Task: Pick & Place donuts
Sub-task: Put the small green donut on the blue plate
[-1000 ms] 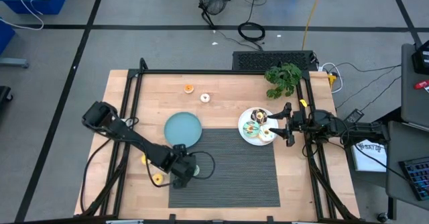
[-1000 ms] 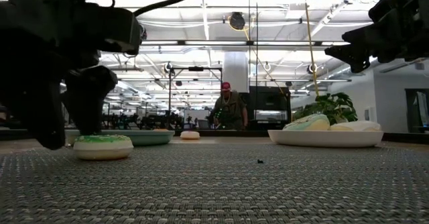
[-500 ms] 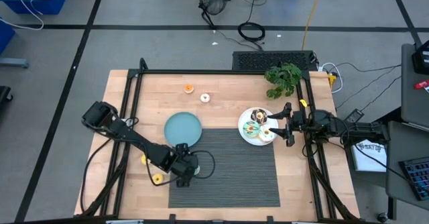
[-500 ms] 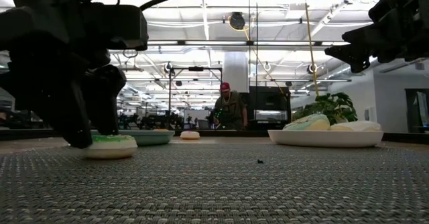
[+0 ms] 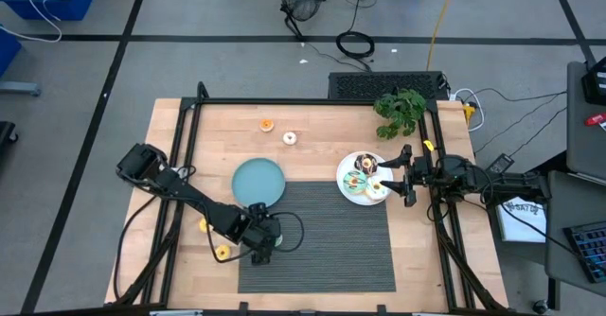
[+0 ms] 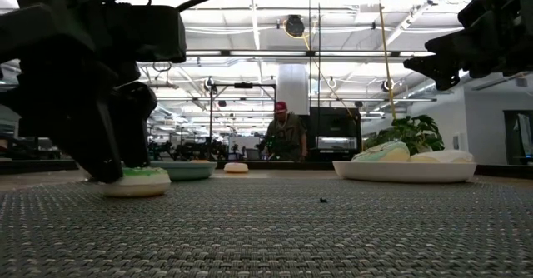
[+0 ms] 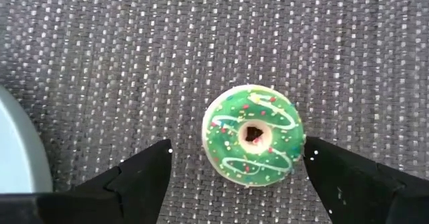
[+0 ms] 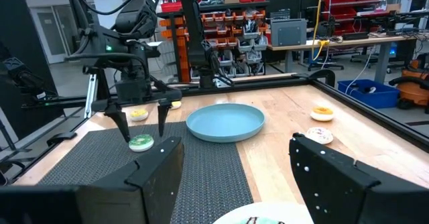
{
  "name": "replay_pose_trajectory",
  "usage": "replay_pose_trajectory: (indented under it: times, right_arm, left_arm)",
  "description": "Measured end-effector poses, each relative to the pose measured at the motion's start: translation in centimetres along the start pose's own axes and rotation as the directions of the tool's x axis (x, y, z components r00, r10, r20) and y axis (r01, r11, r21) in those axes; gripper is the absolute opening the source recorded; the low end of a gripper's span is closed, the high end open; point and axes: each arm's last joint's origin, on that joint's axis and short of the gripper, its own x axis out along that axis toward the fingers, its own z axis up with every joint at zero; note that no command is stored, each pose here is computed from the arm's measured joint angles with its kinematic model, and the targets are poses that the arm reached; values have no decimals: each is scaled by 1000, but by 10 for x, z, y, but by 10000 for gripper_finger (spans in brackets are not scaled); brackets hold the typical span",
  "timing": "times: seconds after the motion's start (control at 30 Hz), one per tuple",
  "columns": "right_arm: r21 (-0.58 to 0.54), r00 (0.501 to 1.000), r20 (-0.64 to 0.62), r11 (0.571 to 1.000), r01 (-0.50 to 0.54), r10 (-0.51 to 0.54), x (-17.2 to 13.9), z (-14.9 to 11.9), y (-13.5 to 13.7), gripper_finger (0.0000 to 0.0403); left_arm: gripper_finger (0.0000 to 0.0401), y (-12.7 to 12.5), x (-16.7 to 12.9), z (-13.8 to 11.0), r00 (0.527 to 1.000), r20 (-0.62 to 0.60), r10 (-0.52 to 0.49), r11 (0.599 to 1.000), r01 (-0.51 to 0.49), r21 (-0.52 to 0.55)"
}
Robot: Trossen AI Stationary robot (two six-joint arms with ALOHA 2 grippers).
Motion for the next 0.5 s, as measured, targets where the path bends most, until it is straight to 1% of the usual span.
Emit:
replay_pose_trajectory:
  times: [0.5]
  right_arm:
    - [0, 1000, 0, 1000, 0, 0, 0, 0, 0, 251]
  left_arm:
    - [335, 0, 0, 0, 1000, 6, 11, 1000, -11, -5]
